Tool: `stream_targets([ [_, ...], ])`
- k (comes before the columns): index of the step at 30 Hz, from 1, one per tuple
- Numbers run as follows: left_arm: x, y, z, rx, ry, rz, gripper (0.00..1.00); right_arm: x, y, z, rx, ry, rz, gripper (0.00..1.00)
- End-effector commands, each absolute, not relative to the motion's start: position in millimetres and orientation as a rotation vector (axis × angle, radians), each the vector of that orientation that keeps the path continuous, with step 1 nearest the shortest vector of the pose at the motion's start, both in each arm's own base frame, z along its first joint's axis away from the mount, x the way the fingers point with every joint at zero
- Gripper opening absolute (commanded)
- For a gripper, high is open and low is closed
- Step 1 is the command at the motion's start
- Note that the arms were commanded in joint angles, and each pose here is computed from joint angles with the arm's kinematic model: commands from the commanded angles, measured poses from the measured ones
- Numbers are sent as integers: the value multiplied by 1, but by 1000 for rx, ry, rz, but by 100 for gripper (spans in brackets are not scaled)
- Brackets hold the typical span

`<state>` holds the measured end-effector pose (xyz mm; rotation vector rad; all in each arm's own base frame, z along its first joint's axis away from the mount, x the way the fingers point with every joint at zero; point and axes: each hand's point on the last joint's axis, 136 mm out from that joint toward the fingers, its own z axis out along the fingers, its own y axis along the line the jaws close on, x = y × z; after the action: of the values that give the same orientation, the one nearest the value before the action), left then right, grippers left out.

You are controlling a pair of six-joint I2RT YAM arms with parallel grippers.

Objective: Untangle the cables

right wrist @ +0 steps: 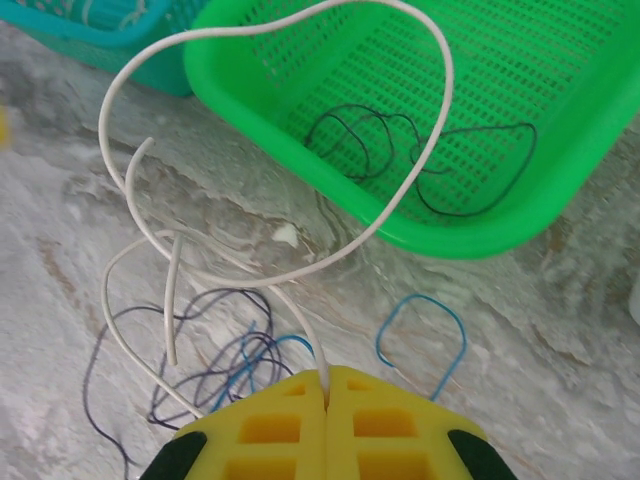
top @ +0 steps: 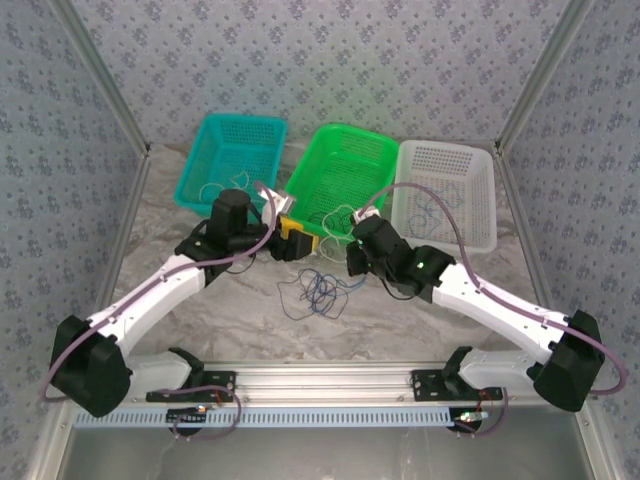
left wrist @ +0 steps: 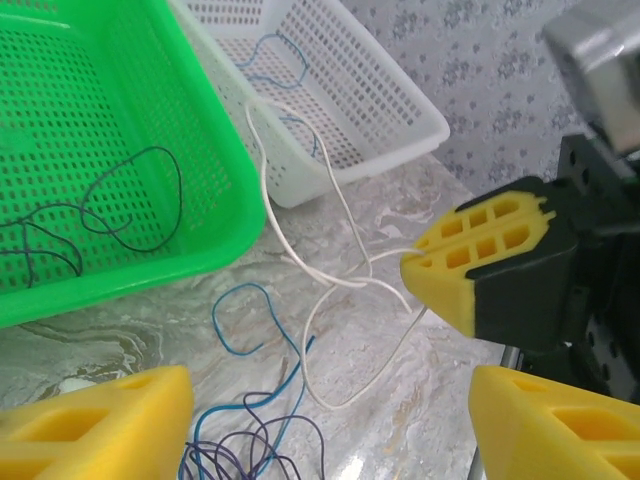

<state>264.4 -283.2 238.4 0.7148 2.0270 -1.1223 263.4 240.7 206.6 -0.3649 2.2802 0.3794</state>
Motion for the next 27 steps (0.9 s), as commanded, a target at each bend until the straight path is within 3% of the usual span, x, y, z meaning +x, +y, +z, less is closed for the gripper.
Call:
stream_targets([
  [1, 259, -297, 245, 799, 1973, -1177, 72, 270, 260, 231, -391, 2208, 484, 0],
  [12, 266, -308, 237, 797, 1982, -1204, 67, 269, 264, 235, -385, 2197, 537, 0],
  [14, 265, -309, 239, 801, 1971, -1210, 57, 269, 264, 233, -381, 2202, 540, 0],
  [20, 271, -304, 243, 758, 1964, -1160, 10, 273, 253, 232, -297, 2192, 539, 0],
  [27, 284, -292, 244, 635, 1973, -1073, 0, 283, 218, 220, -48, 2200, 459, 0],
])
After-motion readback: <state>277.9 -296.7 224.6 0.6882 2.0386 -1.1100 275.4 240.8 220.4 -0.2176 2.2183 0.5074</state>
